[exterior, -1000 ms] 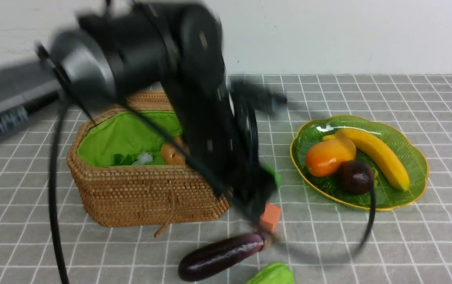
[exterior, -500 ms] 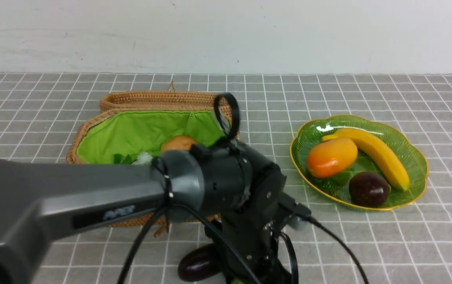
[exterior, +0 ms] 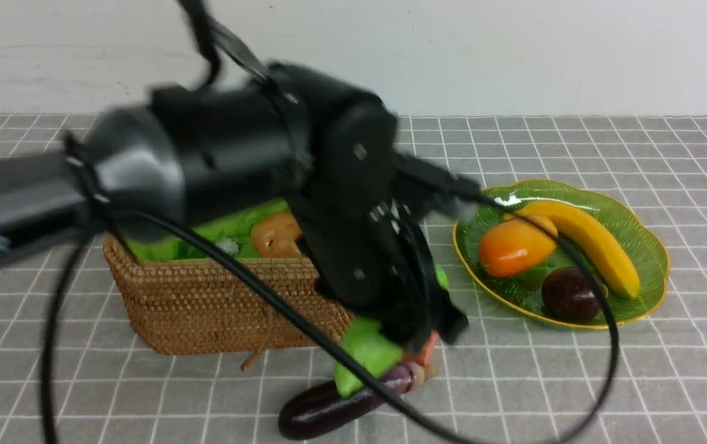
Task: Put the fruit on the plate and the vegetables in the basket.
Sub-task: Take a chayote with your left arm and place it on the basket on the left.
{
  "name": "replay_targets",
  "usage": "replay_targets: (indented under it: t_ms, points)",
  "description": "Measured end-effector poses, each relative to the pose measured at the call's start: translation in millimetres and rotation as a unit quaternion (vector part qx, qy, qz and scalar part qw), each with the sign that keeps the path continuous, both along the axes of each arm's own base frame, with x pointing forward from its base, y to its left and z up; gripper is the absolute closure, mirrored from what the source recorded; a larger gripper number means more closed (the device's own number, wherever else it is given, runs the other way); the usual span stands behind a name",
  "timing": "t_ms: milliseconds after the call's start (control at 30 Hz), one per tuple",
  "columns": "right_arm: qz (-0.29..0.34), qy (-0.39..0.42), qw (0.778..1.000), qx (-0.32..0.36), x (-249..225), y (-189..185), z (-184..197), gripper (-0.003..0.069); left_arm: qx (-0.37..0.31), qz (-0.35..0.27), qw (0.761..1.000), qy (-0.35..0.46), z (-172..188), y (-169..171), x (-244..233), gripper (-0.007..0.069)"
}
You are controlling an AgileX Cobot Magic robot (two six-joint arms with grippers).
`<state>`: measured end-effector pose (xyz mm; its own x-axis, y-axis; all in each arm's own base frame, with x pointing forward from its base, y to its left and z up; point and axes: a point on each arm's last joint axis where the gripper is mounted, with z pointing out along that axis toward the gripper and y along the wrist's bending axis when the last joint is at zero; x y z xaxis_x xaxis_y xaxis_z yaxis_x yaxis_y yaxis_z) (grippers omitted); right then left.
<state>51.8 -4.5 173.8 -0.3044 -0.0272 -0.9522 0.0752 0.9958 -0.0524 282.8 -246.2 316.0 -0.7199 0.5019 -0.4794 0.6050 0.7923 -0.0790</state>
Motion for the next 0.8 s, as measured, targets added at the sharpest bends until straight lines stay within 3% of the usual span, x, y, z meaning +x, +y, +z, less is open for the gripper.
replay_targets:
  t_ms: [33,67,100,133,167,300,400,500,567,633,800]
  points:
    - [0.0,0.0,1.0,0.0,0.0,0.0,0.0,0.0421,-0.009,0.007,1.0,-0.009,5.4,3.2,1.6,0.0214]
    - [0.0,0.0,1.0,0.0,0.0,0.0,0.0,0.0421,-0.047,0.076,0.995,-0.05,25.2,32.6,20.8,0.0214]
    - [0.0,0.0,1.0,0.0,0.0,0.0,0.0,0.0421,-0.062,0.113,0.989,-0.067,31.7,48.8,31.5,0.0214]
    - [0.0,0.0,1.0,0.0,0.0,0.0,0.0,0.0421,-0.064,0.113,0.989,-0.072,33.0,48.9,31.7,0.0214]
    - [0.0,0.0,1.0,0.0,0.0,0.0,0.0,0.0421,-0.084,0.166,0.976,-0.11,40.5,75.2,50.7,0.0214]
    - [0.0,0.0,1.0,0.0,0.0,0.0,0.0,0.0421,-0.088,0.223,0.959,-0.152,35.6,104.4,78.9,0.0214]
    - [0.0,0.0,1.0,0.0,0.0,0.0,0.0,0.0421,-0.079,0.238,0.956,-0.15,24.3,106.6,88.6,0.0214]
    - [0.0,0.0,1.0,0.0,0.0,0.0,0.0,0.0421,-0.06,0.249,0.956,-0.14,10.3,104.9,95.1,0.0165]
    - [0.0,0.0,1.0,0.0,0.0,0.0,-0.1,0.0421,-0.048,0.257,0.956,-0.131,4.8,104.5,95.6,0.0036]
    - [0.0,0.0,1.0,0.0,0.0,0.0,-0.1,0.0421,-0.037,0.261,0.957,-0.12,4.2,106.0,93.0,-0.0025]
    - [0.0,0.0,1.0,0.0,0.0,0.0,-0.1,0.0421,0.036,0.219,0.973,-0.068,11.7,102.8,62.8,-0.0036]
